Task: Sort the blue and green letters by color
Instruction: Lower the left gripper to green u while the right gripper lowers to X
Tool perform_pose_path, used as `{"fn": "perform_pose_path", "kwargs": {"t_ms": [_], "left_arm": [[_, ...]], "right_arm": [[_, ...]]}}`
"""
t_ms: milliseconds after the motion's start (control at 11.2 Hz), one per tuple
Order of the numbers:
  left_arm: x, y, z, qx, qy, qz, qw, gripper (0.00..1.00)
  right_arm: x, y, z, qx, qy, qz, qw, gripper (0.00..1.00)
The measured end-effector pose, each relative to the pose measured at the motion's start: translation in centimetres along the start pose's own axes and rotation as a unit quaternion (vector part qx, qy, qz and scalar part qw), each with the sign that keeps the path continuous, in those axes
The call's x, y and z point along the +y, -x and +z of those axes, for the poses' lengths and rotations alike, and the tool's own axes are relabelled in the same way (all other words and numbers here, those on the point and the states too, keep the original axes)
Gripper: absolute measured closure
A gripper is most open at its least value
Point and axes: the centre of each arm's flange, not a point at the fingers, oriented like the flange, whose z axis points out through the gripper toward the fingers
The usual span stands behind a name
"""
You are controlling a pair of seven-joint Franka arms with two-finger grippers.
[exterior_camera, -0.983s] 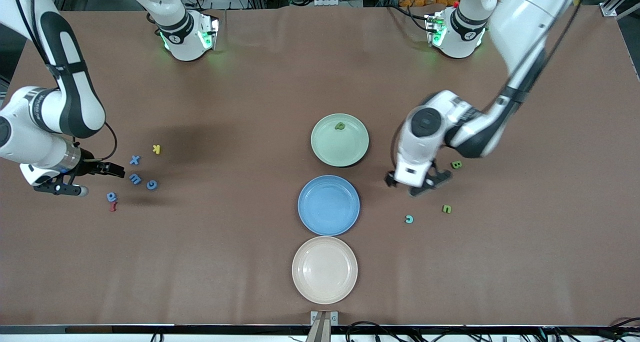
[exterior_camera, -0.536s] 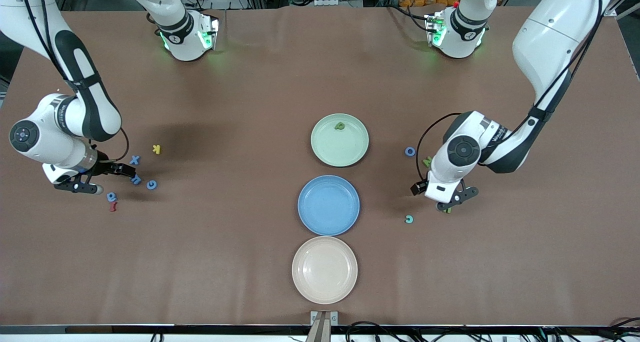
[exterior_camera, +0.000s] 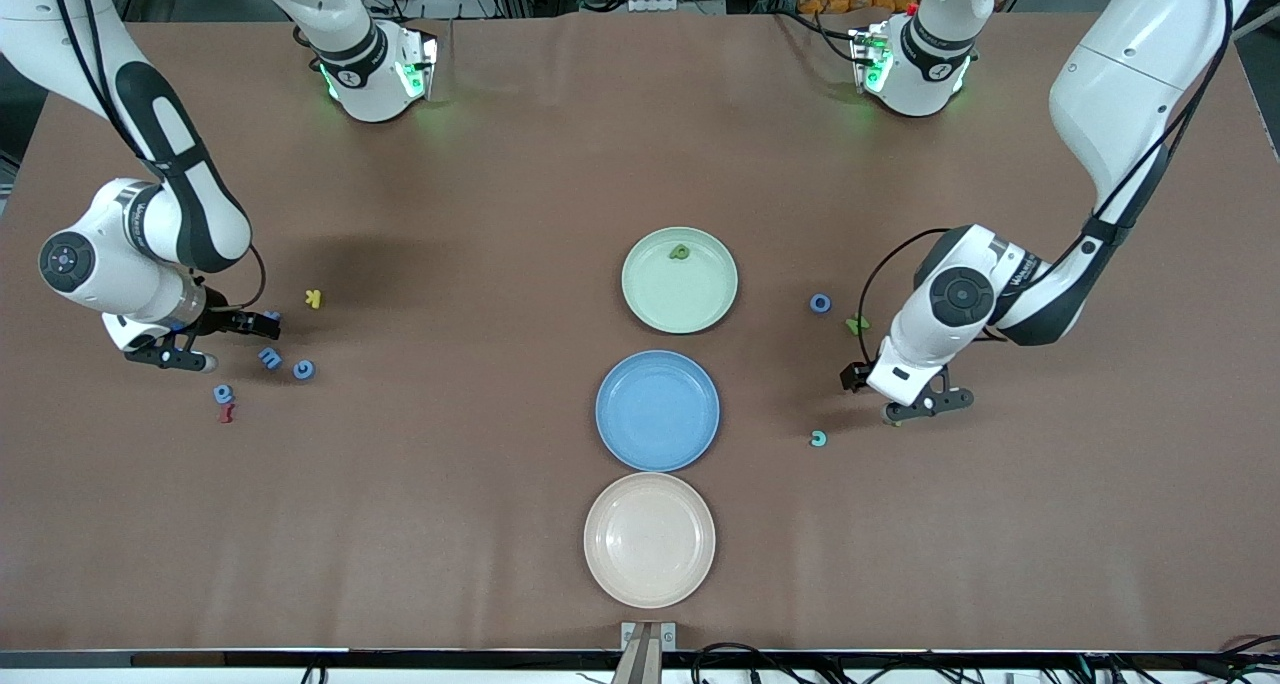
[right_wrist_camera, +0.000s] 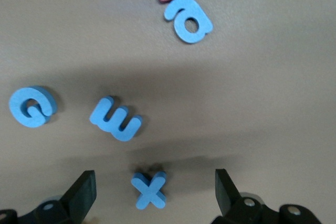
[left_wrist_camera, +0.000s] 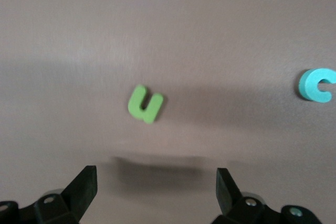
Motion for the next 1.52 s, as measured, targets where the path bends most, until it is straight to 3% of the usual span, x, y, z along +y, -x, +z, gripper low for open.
{"fn": "perform_pose_path", "kwargs": {"t_ms": [268,626,1073,1162,1252,1520], "left_arm": [[-1.0,-1.3,-0.2,0.007,0.002,0.104,0.995,0.00],[-1.6,-2.4,-0.8,0.016,0.003,0.194,0.981,0.00],[-2.1,-2.7,0.5,0.007,0.005,0.229,0.973,0.00],[-2.2,-2.8,0.5,0.008,0.005,0.233,0.972,0.00],[-2.3,-3.0,0.4,0.009,0.005,0.234,0.972,0.00],[-2.3,-3.3,0.4,0.009,0.008,0.230,0.973,0.00]], "right_arm": [[0.6,1.0,0.9,-0.010,-0.002,0.006,1.000,0.00],[0.7,2.1,1.9,-0.014,-0.002,0.008,1.000,0.10],[0.6,2.7,2.6,-0.021,-0.003,0.008,1.000,0.21],[0.6,2.8,2.6,-0.022,-0.004,0.007,1.000,0.31],[0.6,2.8,2.6,-0.022,-0.004,0.007,1.000,0.32],[0.5,2.7,2.3,-0.019,-0.004,0.007,1.000,0.46]]}}
